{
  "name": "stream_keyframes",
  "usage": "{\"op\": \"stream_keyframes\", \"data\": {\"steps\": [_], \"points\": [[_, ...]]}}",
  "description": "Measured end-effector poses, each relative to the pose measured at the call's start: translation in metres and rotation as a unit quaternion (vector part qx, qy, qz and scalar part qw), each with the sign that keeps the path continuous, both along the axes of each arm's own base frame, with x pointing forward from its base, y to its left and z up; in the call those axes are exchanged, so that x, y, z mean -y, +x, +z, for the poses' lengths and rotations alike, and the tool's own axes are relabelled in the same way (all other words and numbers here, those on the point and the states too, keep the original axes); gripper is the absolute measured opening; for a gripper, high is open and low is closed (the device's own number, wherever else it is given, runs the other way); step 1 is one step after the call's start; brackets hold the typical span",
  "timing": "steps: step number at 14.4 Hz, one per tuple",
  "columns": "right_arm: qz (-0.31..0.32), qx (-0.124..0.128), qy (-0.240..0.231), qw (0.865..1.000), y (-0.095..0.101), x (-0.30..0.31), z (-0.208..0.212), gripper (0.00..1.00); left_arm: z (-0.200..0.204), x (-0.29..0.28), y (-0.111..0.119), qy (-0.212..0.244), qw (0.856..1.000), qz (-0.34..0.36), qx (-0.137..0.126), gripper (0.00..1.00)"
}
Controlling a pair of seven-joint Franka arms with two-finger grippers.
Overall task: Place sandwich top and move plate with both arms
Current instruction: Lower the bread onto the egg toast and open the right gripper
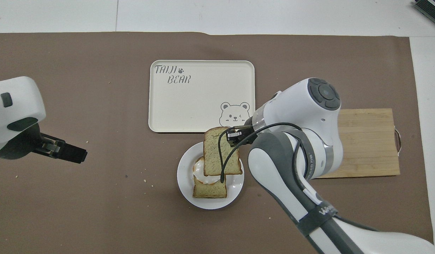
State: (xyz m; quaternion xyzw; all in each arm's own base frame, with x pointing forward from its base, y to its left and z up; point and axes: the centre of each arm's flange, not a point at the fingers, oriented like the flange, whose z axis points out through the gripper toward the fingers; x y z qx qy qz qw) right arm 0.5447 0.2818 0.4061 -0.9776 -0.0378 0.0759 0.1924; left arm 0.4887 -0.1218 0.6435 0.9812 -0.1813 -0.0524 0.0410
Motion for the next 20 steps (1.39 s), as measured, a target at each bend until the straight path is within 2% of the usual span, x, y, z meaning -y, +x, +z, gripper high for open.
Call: {"op": "stream_keyframes", "data": {"steps": [4, 10, 13, 14, 16, 17, 20], "points": [[0.014, -0.015, -0.008, 1.000, -0.015, -0.013, -0.019, 0.13, 0.000, 0.000, 0.000, 0.000, 1.000, 0.000, 0.000, 1.00], [0.022, -0.010, -0.019, 1.000, -0.025, -0.041, -0.072, 0.13, 0.000, 0.000, 0.000, 0.000, 1.000, 0.000, 0.000, 1.00], [0.027, -0.014, -0.022, 0.999, -0.027, -0.038, -0.081, 0.13, 0.000, 0.000, 0.000, 0.000, 1.000, 0.000, 0.000, 1.00], [0.027, -0.013, -0.022, 0.999, -0.026, -0.037, -0.081, 0.19, 0.000, 0.000, 0.000, 0.000, 1.000, 0.000, 0.000, 1.00], [0.020, -0.006, -0.022, 1.000, -0.020, -0.031, -0.078, 0.41, 0.000, 0.000, 0.000, 0.000, 1.000, 0.000, 0.000, 1.00], [0.017, 0.005, -0.027, 0.999, -0.012, -0.023, -0.074, 0.50, 0.000, 0.000, 0.000, 0.000, 1.000, 0.000, 0.000, 1.00], [0.013, 0.059, -0.064, 0.996, 0.025, 0.028, -0.045, 0.85, 0.000, 0.000, 0.000, 0.000, 1.000, 0.000, 0.000, 1.00]]}}
